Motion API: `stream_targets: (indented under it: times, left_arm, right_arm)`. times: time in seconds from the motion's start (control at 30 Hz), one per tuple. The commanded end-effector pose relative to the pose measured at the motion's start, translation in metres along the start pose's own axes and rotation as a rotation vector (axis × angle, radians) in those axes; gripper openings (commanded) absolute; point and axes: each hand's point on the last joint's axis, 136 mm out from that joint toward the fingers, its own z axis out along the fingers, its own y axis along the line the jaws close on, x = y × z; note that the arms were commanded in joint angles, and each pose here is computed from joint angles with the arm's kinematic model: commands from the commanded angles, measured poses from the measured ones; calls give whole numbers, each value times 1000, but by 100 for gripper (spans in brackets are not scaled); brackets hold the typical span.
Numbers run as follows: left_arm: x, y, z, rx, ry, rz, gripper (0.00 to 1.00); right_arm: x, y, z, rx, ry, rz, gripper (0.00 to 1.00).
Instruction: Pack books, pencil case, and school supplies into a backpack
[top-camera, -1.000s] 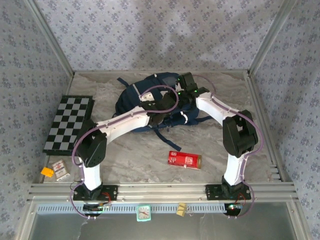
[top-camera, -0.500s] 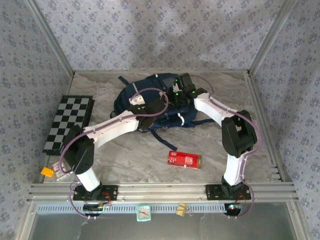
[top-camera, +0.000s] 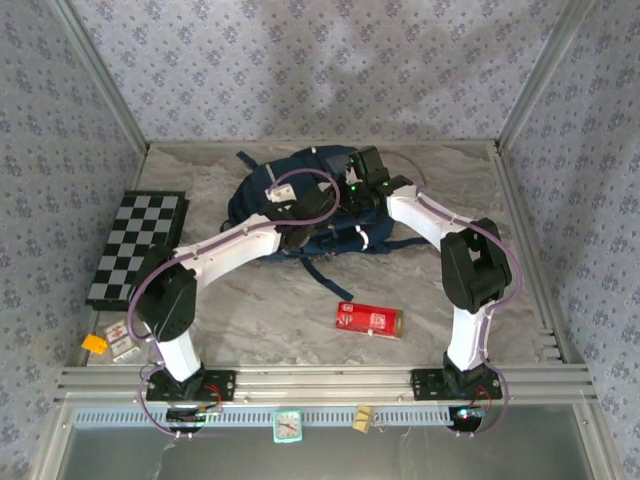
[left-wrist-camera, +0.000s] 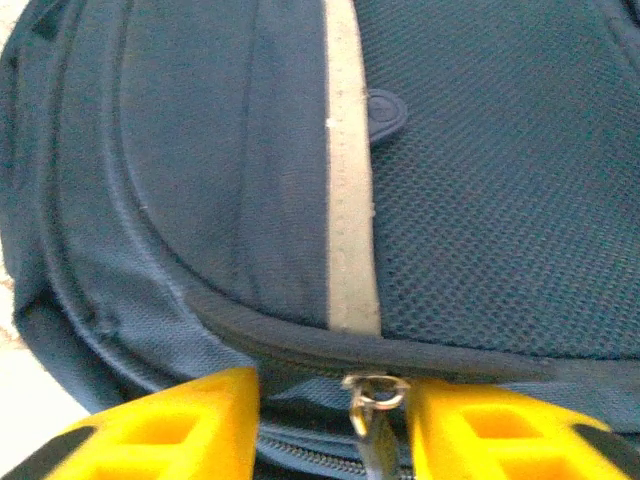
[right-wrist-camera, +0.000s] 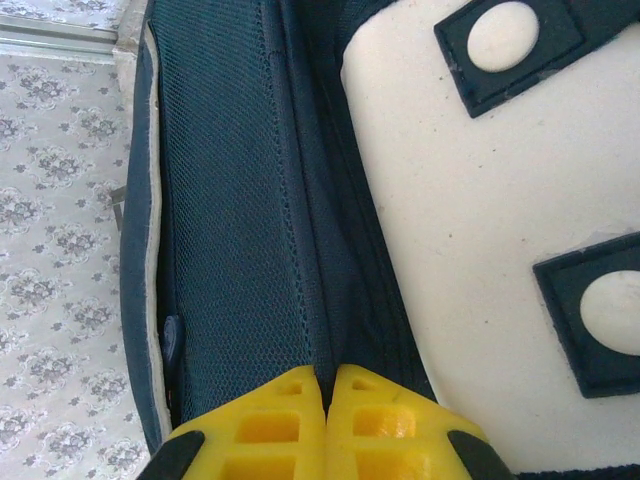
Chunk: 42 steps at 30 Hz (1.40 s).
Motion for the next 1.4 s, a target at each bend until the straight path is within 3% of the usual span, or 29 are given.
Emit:
stream_targets:
  times: [0.0, 0.33, 0.53, 0.8, 1.0, 1.1, 1.13, 1.2, 1.27, 1.37]
  left_arm:
    - [-13, -8, -2, 36, -26, -25, 33]
    - [-18, -4, -11, 134, -3, 65, 1]
    - [-11, 14, -27, 156, 34, 213, 0]
    - [29, 39, -41, 212, 168, 351, 0]
    - [62, -31, -70, 514, 272, 387, 0]
    - [53, -47, -67, 502, 245, 407, 0]
    - [49, -47, -64, 493, 237, 405, 0]
    - [41, -44, -57, 489, 232, 381, 0]
    - [37, -43, -54, 504, 233, 368, 0]
    - [38, -45, -55, 524, 226, 401, 0]
  right_arm:
    - [-3, 12, 1, -17, -5, -30, 0]
    - [-7, 5, 4, -5, 0, -26, 0]
    - [-24, -7, -8, 23, -17, -58, 0]
    - [-64, -14, -31, 41, -65, -110, 0]
    - [-96, -12, -23, 51, -70, -152, 0]
    - [-98, -2, -21, 25, -31, -187, 0]
    - [-96, 0, -25, 25, -25, -197, 5]
    - [-87, 2, -37, 25, -23, -197, 28]
    - [-76, 4, -52, -1, -25, -203, 44]
    - [-48, -1, -63, -16, 6, -149, 57]
